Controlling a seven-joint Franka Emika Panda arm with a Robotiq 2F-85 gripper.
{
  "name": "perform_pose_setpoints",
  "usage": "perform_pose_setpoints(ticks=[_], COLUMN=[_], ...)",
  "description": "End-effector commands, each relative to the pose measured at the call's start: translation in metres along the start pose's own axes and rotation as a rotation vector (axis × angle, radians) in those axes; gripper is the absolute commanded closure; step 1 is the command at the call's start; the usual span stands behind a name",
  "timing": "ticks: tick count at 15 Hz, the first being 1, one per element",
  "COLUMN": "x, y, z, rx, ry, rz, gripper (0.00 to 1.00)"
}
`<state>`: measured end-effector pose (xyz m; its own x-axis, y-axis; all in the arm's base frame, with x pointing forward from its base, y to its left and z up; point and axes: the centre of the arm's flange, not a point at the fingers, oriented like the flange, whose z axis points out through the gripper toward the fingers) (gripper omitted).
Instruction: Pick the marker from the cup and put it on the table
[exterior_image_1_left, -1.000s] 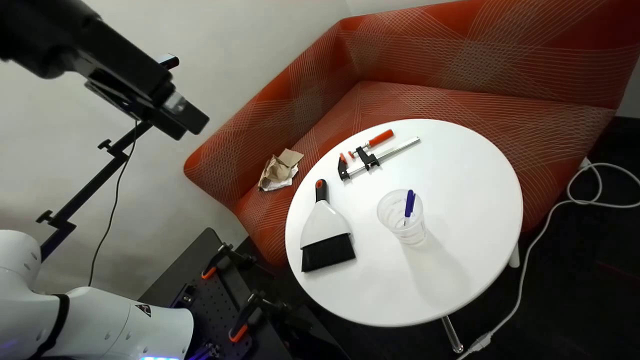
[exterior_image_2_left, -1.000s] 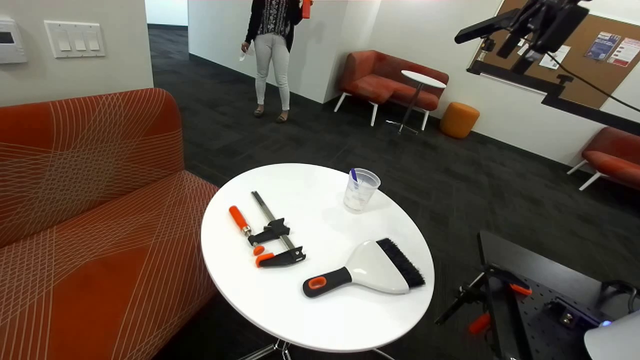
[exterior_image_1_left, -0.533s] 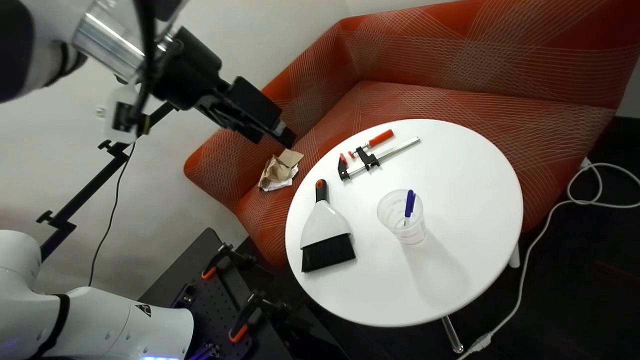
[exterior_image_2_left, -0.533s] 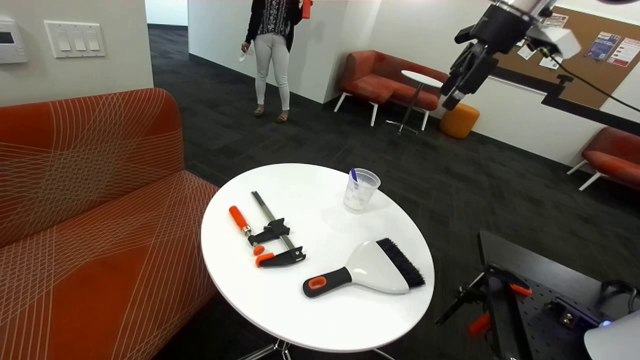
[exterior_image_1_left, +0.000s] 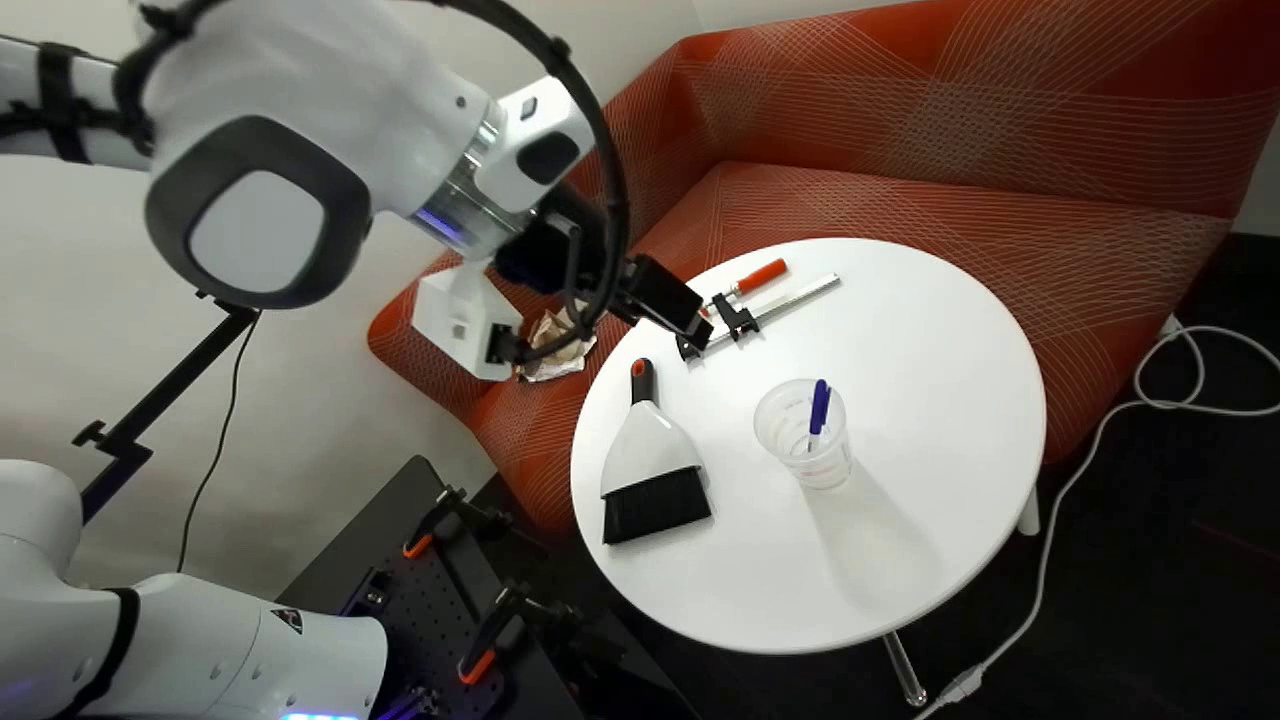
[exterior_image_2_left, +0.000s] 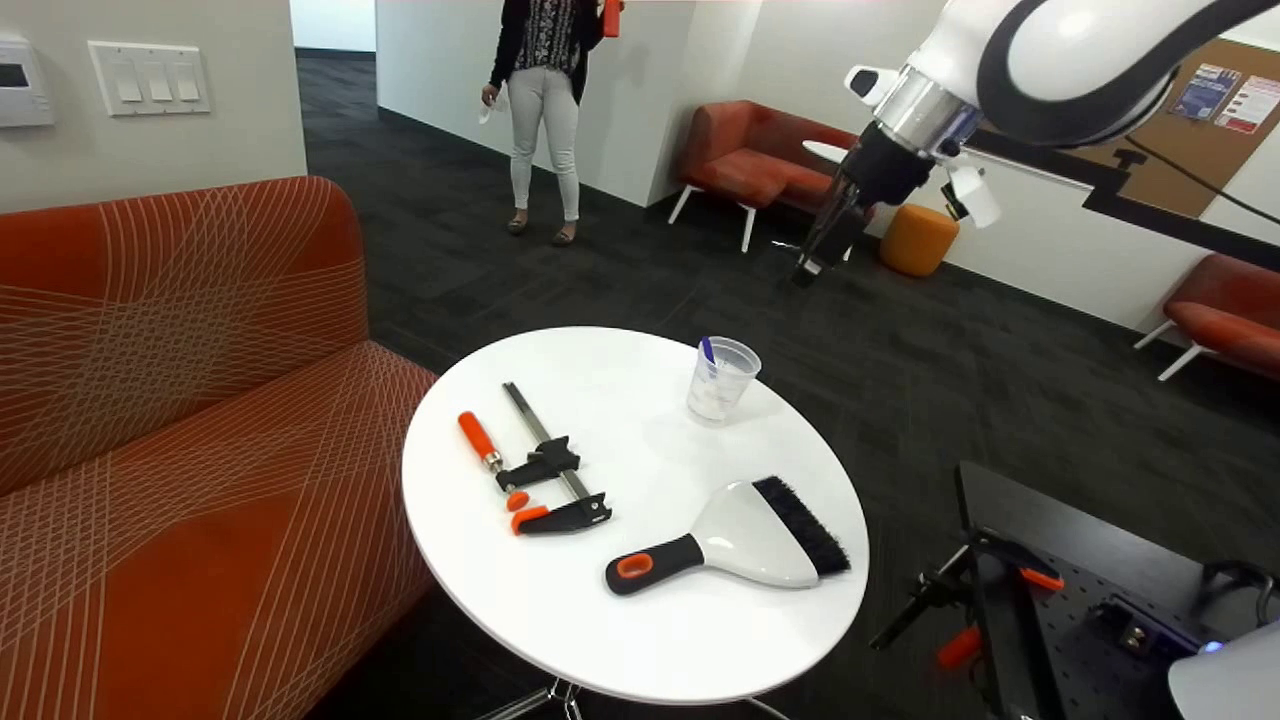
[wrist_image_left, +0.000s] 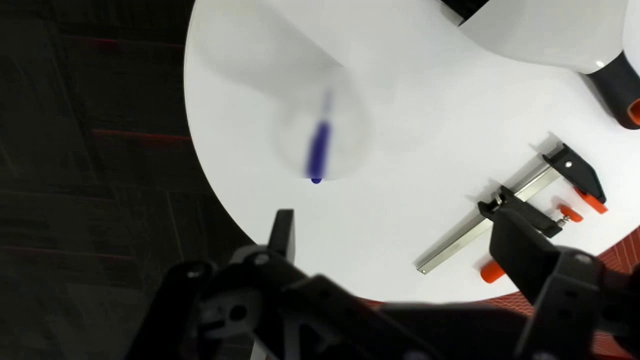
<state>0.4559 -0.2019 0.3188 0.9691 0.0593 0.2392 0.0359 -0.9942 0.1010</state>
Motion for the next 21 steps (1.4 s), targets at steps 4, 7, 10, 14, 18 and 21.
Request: perform_pose_setpoints(ticks=[4,7,10,14,18,21], x=[0.018,0.008,0.011,0.015,0.012,0.012], y=[0.019,0.008,0.011,0.017,0.028,0.034], z=[0.072,0.07,0.072,0.088,0.113,0.135], rx=[0.036,0.026,0.023,0.039,0.035,0.039], ry=[-0.061,-0.069,-0.069,-0.068,-0.09,-0.104], rz=[0.02,0.026,0.029,0.038,0.065,0.075], gripper=[0.0,0.0,0.0,0.0,0.0,0.13])
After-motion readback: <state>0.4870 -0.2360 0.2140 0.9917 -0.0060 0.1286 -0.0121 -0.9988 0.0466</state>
